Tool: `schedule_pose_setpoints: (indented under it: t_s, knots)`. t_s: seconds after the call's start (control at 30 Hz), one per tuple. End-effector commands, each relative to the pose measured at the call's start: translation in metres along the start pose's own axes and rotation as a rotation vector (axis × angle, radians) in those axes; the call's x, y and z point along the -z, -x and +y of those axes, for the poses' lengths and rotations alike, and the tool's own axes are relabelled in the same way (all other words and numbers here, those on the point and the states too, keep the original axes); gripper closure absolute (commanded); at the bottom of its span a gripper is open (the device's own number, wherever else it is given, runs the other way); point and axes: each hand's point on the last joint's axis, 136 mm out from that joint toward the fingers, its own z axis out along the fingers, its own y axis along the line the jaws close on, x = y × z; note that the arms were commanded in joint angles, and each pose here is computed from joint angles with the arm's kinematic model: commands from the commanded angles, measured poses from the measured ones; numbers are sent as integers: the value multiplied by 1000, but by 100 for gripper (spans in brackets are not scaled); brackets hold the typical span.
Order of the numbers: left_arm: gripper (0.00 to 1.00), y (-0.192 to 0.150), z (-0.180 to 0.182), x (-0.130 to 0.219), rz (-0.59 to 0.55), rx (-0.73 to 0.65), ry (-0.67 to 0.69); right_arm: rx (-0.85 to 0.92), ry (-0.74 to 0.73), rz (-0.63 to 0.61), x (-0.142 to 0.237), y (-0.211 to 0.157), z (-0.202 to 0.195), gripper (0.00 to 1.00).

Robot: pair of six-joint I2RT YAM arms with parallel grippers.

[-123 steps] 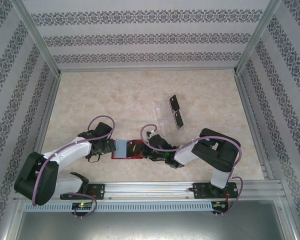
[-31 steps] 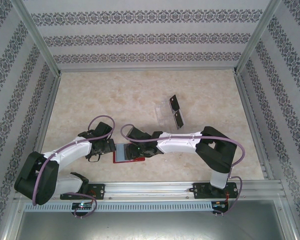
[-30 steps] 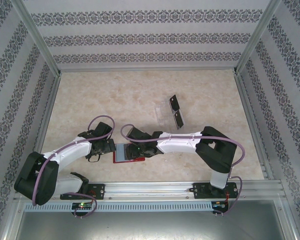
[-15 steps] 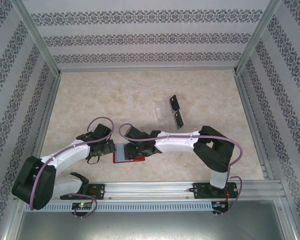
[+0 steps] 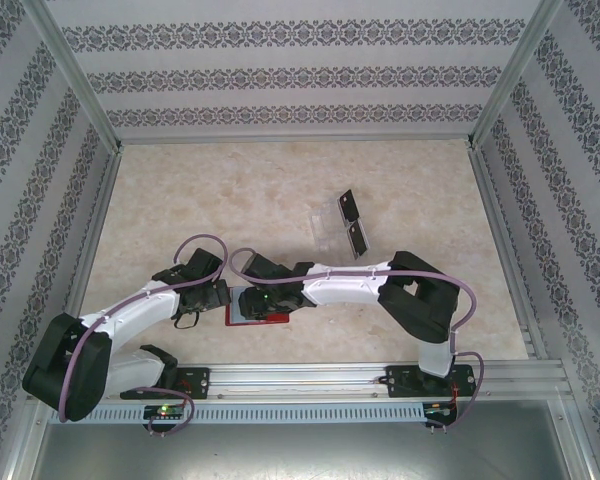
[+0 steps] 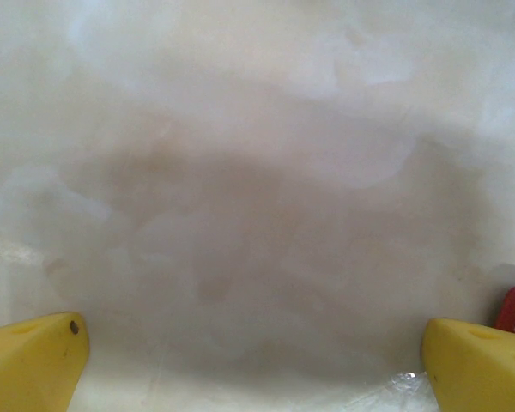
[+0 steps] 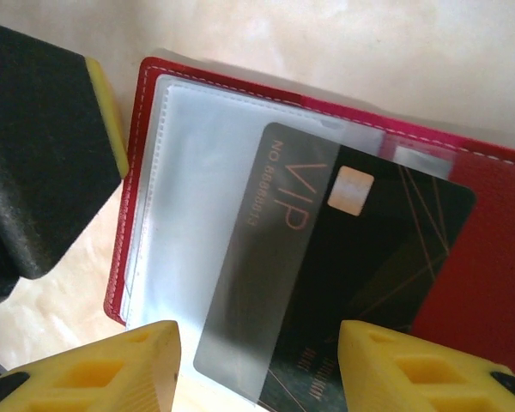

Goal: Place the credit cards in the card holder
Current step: Insert the credit card into the card slot.

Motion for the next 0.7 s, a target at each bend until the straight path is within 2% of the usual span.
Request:
schedule_pose_setpoints:
  t_s: [0.0, 0.2, 0.37, 0.67]
  knots:
    - [0, -40, -10, -15, 152, 5, -77, -5, 24, -8, -3, 5, 11, 48]
    - [0, -39, -11, -14, 151, 3, -78, -36, -16, -51, 13, 8, -10, 48]
    - [0, -39, -11, -15, 151, 4, -77, -62, -47, -33, 13, 3, -32, 48]
    - [0, -39, -13, -15, 153, -3, -81, -63, -27, -24, 5, 5, -25, 48]
